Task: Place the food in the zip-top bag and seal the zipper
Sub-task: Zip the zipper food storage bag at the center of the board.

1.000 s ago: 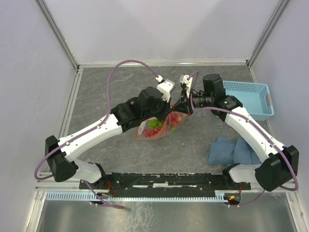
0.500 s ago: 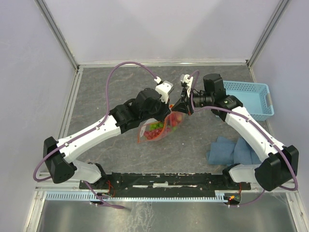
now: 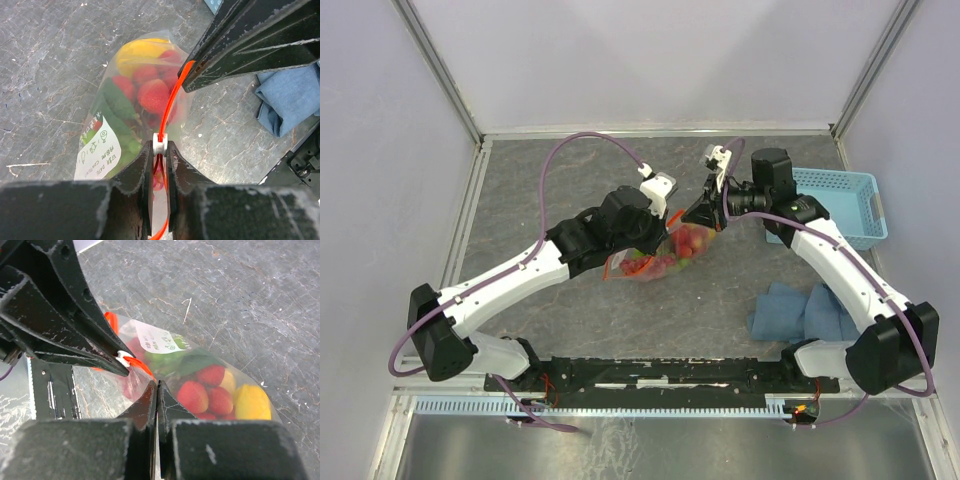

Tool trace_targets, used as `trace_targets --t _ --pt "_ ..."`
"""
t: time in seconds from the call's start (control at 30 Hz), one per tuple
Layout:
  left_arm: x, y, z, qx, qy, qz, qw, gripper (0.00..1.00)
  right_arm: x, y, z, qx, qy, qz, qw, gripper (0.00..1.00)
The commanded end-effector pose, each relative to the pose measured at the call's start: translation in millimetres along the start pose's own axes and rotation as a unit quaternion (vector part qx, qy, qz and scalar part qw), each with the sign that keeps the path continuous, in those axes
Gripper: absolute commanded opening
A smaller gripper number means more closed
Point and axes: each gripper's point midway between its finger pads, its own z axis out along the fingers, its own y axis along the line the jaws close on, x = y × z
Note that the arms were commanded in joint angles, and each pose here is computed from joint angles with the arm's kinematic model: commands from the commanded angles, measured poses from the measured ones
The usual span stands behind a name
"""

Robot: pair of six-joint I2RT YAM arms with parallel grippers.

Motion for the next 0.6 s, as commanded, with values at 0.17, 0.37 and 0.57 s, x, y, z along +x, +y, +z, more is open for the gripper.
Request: trace_targets --t 0.17,0.37,0.57 --pt "-19 -4 -12 0.022 -0.020 0.039 0.999 0.03 -17 17 -5 -0.067 -0.029 -0.079 0.994 0.40" --pt "-23 -9 -12 0.037 -0.024 0.041 0.998 0.03 -13 19 4 -0.110 -0.024 -0.081 0.990 0.55" --pt "-24 -12 -12 0.044 -0.024 0.040 0.998 0.03 -8 21 13 -0.134 -0.017 -0.071 0.988 0.52"
